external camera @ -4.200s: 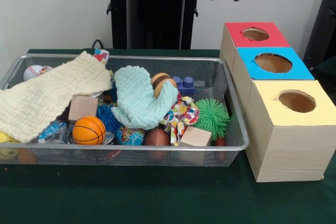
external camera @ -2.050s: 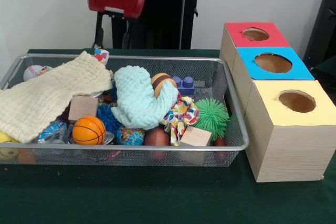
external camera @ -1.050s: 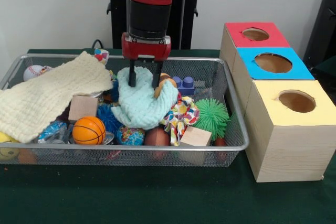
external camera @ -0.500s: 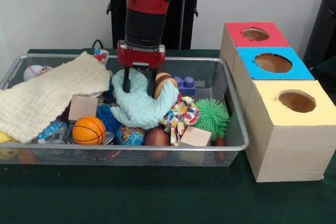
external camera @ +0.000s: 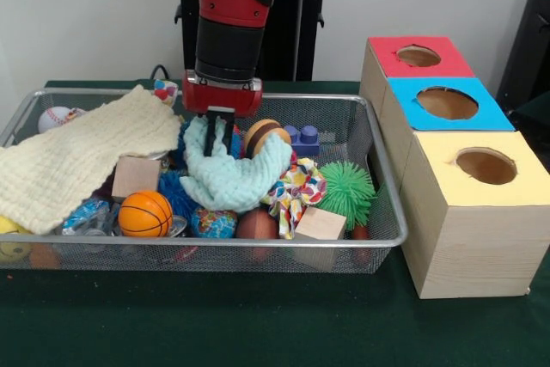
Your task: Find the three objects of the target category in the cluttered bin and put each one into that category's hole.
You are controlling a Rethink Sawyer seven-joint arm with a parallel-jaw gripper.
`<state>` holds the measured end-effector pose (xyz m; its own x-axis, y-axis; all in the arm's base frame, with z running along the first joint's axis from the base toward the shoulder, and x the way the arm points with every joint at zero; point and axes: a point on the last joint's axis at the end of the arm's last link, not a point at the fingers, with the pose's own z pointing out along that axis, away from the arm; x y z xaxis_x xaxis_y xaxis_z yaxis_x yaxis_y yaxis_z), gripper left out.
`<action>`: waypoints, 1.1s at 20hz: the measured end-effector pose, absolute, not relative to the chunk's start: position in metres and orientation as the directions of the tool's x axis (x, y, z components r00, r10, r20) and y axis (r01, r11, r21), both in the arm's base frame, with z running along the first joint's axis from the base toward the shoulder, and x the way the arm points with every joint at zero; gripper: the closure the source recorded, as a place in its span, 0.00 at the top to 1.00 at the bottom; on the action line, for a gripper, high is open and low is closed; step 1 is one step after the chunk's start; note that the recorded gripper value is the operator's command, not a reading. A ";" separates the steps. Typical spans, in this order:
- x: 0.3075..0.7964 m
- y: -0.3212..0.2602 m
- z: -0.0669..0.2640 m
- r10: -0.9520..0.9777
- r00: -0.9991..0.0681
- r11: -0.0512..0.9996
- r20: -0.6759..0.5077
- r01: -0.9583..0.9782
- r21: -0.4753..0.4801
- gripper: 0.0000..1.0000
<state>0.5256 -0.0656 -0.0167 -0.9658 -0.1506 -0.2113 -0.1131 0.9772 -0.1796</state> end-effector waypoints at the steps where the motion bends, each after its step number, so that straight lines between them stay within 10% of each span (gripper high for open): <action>1: 0.527 -0.065 -0.016 -0.151 -0.965 0.977 -0.214 -0.113 -0.180 0.00; 22: 0.569 0.032 0.103 -0.072 -0.992 0.994 -0.103 -0.063 -0.087 0.00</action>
